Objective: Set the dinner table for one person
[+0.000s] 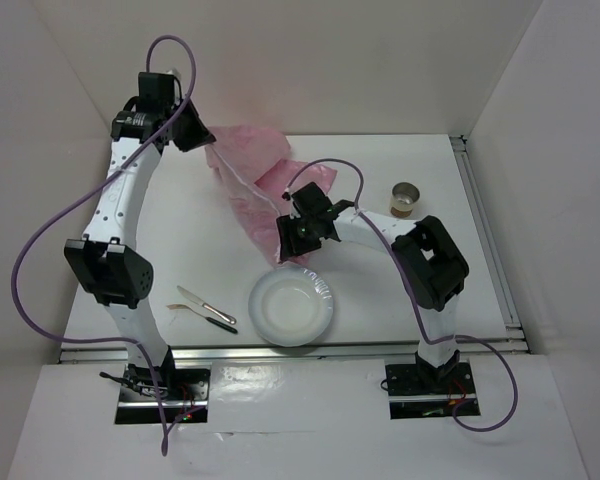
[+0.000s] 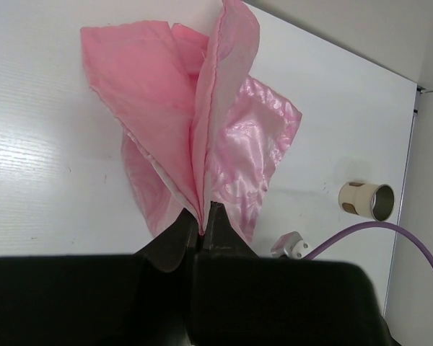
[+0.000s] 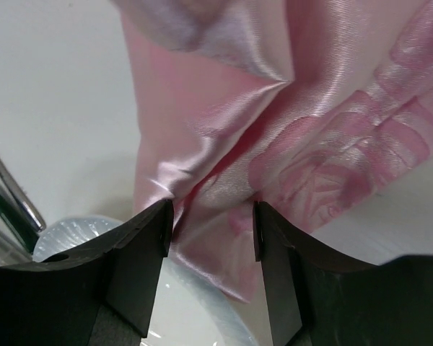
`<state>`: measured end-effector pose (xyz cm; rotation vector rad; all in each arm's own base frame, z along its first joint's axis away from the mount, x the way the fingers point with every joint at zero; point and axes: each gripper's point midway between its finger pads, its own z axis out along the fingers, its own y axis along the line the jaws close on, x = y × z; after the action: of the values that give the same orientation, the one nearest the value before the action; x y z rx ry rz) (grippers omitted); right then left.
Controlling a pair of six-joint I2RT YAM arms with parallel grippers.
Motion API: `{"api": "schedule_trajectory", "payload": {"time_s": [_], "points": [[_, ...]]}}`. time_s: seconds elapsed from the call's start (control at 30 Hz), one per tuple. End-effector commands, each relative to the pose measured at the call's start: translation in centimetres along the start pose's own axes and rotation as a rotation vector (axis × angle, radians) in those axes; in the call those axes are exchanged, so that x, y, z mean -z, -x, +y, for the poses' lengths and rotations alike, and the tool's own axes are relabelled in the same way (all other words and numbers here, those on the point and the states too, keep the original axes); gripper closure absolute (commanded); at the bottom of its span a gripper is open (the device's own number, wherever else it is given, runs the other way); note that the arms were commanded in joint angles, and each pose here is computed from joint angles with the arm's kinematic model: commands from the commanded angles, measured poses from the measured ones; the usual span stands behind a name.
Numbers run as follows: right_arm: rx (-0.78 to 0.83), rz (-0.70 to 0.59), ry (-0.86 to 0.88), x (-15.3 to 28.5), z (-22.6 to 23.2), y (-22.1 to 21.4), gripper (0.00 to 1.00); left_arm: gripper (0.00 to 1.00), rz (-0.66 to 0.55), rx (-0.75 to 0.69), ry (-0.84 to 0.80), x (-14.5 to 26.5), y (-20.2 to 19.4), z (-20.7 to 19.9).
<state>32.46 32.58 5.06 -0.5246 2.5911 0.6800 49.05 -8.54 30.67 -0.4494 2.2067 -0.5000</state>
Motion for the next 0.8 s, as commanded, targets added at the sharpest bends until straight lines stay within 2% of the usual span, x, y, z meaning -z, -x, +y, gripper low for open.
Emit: {"api": "schedule_trajectory", "payload": {"time_s": [0.0,0.07,0.1,0.13,0.23,0.27,0.4,0.53,0.57,0.6,0.67,0.7,0.77], "points": [[0.011,-0.056,-0.049,1.0,-0.2,1.2,0.41,1.00,-0.060,-0.030,-0.045,1.7,2.1,-0.9],[0.009,-0.045,-0.054,0.8,-0.4,0.8,0.47,1.00,-0.064,-0.025,-0.039,1.7,2.3,-0.5],[0.009,-0.041,-0.044,0.8,-0.2,0.7,0.55,1.00,-0.064,-0.025,-0.039,1.7,2.3,-0.5],[0.009,-0.037,-0.032,0.8,0.0,0.6,0.66,1.00,-0.052,-0.024,-0.042,1.4,2.1,-0.5],[0.000,-0.023,0.007,0.6,0.6,0.3,0.88,1.00,-0.075,-0.022,-0.047,1.6,2.9,-0.5],[-0.006,-0.032,0.011,0.7,0.9,0.8,1.00,1.00,-0.068,-0.021,-0.043,1.4,2.8,-0.4],[-0.012,-0.069,-0.026,0.9,0.5,1.9,1.00,1.00,-0.083,-0.027,-0.043,1.7,3.4,-0.2],[-0.035,-0.169,-0.110,3.1,-2.5,6.3,1.00,1.00,-0.085,-0.015,-0.026,1.4,3.8,0.7],[-0.024,-0.198,-0.109,3.8,-3.1,7.7,1.00,1.00,-0.094,-0.008,-0.031,0.9,4.1,0.6],[-0.039,-0.264,-0.113,5.3,-4.5,10.9,1.00,1.00,-0.116,0.005,-0.035,0.6,4.9,0.9],[-0.061,-0.304,-0.141,6.4,-6.8,13.7,1.00,1.00,-0.133,0.016,-0.060,-0.2,6.2,0.4],[-0.068,-0.401,-0.157,9.2,-8.3,17.7,1.00,1.00,-0.128,0.024,-0.098,-0.5,6.5,-0.5],[-0.083,-0.442,-0.175,11.0,-10.2,20.2,1.00,1.00,-0.170,0.031,-0.144,0.4,8.8,-1.3]]}}
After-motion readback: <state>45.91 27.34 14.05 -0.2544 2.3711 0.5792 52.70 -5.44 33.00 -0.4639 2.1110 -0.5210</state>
